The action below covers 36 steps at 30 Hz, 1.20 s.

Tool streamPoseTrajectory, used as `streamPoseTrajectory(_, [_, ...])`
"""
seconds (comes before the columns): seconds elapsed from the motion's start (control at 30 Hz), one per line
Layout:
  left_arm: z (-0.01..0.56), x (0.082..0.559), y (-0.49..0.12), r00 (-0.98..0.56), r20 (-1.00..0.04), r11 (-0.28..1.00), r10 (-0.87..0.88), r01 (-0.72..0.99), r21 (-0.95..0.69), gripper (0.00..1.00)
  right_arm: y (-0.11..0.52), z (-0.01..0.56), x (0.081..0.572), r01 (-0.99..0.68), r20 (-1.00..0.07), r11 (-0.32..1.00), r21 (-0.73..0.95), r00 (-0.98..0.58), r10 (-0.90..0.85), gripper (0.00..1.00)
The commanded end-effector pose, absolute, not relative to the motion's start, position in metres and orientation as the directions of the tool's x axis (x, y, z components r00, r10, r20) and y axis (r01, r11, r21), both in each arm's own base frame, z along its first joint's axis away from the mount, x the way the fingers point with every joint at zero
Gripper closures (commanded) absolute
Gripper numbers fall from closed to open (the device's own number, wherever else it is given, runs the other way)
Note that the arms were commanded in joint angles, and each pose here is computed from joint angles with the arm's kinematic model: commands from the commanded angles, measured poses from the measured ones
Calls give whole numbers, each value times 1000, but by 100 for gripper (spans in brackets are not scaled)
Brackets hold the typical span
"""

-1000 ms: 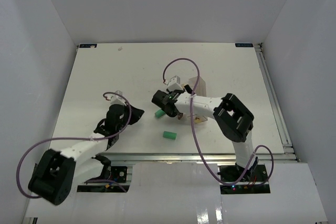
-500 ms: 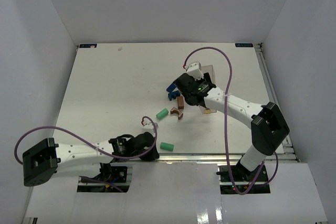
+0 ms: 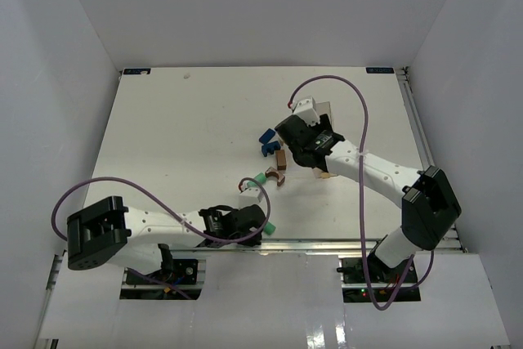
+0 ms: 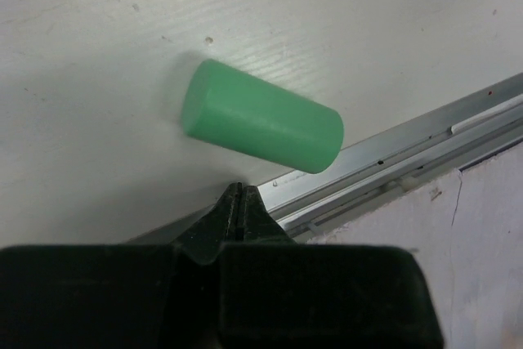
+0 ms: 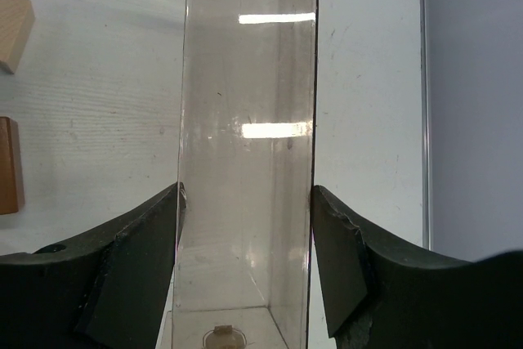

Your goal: Build the wood block tower

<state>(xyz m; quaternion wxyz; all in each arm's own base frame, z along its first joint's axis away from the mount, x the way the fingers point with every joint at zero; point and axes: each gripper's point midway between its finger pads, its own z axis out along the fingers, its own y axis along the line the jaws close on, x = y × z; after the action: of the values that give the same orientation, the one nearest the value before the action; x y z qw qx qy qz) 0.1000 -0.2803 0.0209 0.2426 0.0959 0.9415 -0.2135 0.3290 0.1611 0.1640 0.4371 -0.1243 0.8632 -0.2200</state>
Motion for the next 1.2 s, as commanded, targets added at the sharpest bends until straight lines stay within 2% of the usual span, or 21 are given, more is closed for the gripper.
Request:
streamPoseTrajectory(0.0, [34,117,-283,-831,-556,896,28,267,-355,100,158,185,333,23,-759,893,-449,-538,-367,92])
streamPoseTrajectory(0.17, [45,122,-279,-809,-588,894,-8,258,-367,100,157,169,337,-5,-744,916,-402,-580,-330,92])
streamPoseTrajectory(0.33, [64,152,-267,-783,-613,884,-109,206,-420,100,148,153,359,-57,-765,987,-148,-626,-151,92])
streamPoseTrajectory(0.43, [83,172,-268,-766,-625,849,-151,224,-479,100,115,147,379,-13,-775,1000,-9,-632,-15,92])
streamPoseTrajectory(0.57, [110,202,-249,-690,-693,871,-208,191,-452,100,100,125,392,-72,-750,973,220,-651,121,92])
streamPoseTrajectory(0.67, [122,227,-238,-667,-705,874,-240,168,-457,100,93,117,401,-115,-732,926,360,-650,204,87])
streamPoseTrajectory(0.87, [106,276,-213,-657,-697,891,-286,87,-447,100,84,96,433,-113,-678,884,454,-687,261,76])
streamPoseTrajectory(1.0, [93,286,-210,-659,-701,901,-271,83,-427,100,68,89,451,-90,-667,879,469,-688,285,71])
streamPoseTrajectory(1.07, [88,290,-208,-661,-709,912,-245,92,-400,100,52,85,456,-51,-664,886,461,-682,306,63])
streamPoseTrajectory(1.17, [87,293,-210,-664,-712,915,-227,106,-390,100,28,87,466,-6,-667,885,465,-660,345,58])
